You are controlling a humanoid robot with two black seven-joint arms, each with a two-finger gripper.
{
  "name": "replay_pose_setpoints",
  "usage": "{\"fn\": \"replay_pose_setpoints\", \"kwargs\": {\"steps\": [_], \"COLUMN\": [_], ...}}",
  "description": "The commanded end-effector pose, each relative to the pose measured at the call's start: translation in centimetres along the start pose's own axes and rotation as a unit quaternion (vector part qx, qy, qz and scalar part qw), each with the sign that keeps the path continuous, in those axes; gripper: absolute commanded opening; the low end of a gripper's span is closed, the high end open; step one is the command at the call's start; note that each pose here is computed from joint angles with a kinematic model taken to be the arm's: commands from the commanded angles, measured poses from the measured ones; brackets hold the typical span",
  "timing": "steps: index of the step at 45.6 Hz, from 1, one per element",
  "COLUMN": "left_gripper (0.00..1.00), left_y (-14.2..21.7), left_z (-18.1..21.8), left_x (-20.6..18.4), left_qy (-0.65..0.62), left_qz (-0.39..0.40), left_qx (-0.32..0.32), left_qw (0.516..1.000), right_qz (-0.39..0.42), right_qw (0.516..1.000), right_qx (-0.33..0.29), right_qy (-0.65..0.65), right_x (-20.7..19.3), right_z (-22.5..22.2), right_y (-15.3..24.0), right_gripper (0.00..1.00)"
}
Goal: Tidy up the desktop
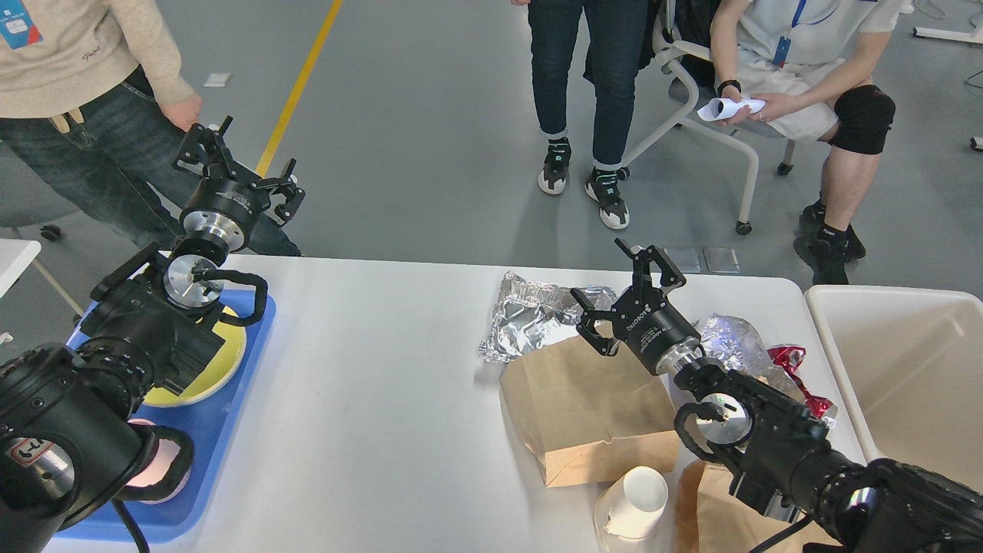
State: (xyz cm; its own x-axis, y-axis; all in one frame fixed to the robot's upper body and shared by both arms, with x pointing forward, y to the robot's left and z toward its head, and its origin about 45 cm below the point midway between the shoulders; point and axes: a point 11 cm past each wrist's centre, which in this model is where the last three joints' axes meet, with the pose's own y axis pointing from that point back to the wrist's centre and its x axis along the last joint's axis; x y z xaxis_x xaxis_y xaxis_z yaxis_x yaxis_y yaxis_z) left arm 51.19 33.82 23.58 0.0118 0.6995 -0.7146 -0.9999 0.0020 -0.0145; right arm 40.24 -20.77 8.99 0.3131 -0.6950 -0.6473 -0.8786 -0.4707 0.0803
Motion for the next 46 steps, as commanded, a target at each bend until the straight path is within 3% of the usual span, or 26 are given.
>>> {"fn": "replay_pose_setpoints", "kwargs": {"steps": [1,33,40,46], "left_gripper": [0.96,0.96,0.96,0.96], "left_y": [-0.2,0.1,0.7,1.4], "left_z": [1.2,-0.4,-0.7,-1.0], "left_x": [-0.1,0.2,2.0,4.4], "left_qy": [-0.003,-0.031,-0.055,-0.073], "left_qz": [-0.001,-0.004,0.042,0.132], "left_qx": [-0.010,0.024,0.035,0.036], "left_qw": [1.000,0.999,0.997,0.988], "right_qz": [0.000,0.000,0.001,0.000], "right_qw": [1.000,1.000,1.000,1.000], "right_qx": [0.000,0.000,0.000,0.000], "right_qy": [0.000,0.000,0.000,0.000], "right_x": [0.0,0.0,0.0,0.0], "right_z": [0.0,0.0,0.0,0.0], "right_y": [0.0,0.0,0.0,0.0], "right_gripper": [1.00,1.00,1.00,1.00]}}
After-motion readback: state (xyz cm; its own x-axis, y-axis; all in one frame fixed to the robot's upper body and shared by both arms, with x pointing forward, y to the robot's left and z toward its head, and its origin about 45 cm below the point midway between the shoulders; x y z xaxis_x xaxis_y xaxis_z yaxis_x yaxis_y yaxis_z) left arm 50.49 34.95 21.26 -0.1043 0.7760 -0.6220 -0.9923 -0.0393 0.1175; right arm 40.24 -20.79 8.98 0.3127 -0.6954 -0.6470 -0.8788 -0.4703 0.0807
